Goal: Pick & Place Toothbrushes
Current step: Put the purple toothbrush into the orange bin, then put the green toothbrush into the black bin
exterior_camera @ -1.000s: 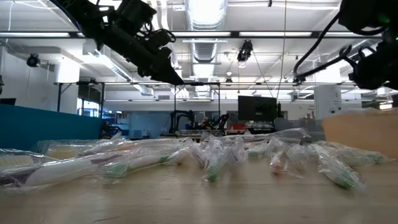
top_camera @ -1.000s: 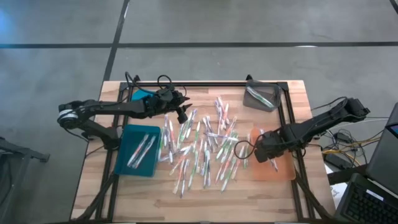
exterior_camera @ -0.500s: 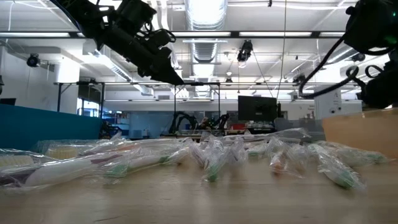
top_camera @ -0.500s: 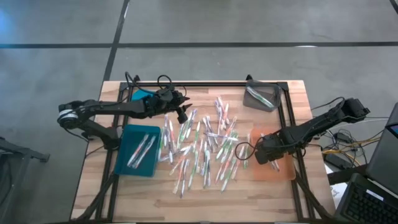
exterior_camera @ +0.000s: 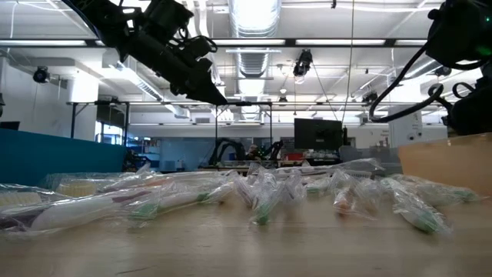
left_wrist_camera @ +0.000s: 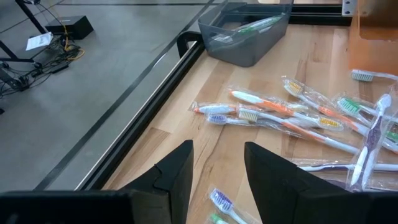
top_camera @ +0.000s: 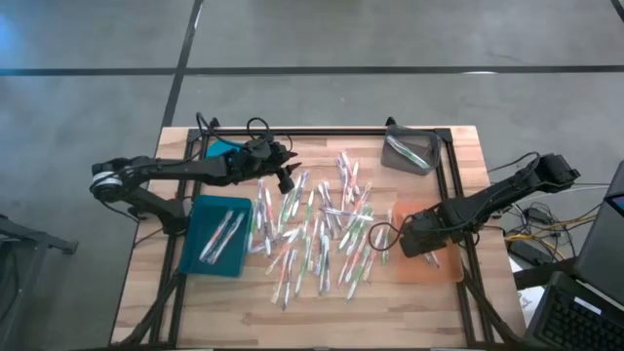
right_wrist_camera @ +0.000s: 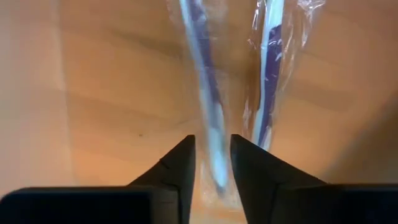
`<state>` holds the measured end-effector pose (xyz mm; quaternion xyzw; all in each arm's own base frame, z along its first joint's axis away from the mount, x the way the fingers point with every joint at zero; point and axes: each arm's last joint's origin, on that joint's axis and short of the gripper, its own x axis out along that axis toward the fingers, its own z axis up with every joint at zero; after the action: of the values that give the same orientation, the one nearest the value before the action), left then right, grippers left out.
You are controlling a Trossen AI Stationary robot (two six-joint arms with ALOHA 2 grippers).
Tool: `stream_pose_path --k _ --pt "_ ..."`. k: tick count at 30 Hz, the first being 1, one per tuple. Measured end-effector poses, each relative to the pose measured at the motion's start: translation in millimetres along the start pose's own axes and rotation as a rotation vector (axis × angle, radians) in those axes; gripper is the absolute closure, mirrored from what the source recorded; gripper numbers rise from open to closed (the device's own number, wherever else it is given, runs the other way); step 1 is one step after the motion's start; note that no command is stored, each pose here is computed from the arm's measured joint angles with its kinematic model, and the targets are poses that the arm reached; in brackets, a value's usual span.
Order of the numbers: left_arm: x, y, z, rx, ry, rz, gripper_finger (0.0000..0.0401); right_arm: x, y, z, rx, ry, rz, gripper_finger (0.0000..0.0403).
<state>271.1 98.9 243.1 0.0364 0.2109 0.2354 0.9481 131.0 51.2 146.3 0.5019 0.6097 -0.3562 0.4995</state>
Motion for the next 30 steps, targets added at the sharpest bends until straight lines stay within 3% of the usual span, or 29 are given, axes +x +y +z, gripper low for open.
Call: stream_pose_path --k 8,17,30 --pt "0.0 0.2 1.3 -0.003 -0.014 0.002 0.0252 -9.6 7.0 -3.7 -0.045 0.029 0.039 0.0252" --pt "-0.1 0.5 4.2 -0.008 -0.043 0.005 0.0252 -28.1 19.5 -9.3 -0.093 0.031 0.117 0.0234" --pt "-0.1 0.6 4.3 -0.008 -0.044 0.005 0.0252 -65.9 38.7 -20.1 -0.196 0.024 0.222 0.0282"
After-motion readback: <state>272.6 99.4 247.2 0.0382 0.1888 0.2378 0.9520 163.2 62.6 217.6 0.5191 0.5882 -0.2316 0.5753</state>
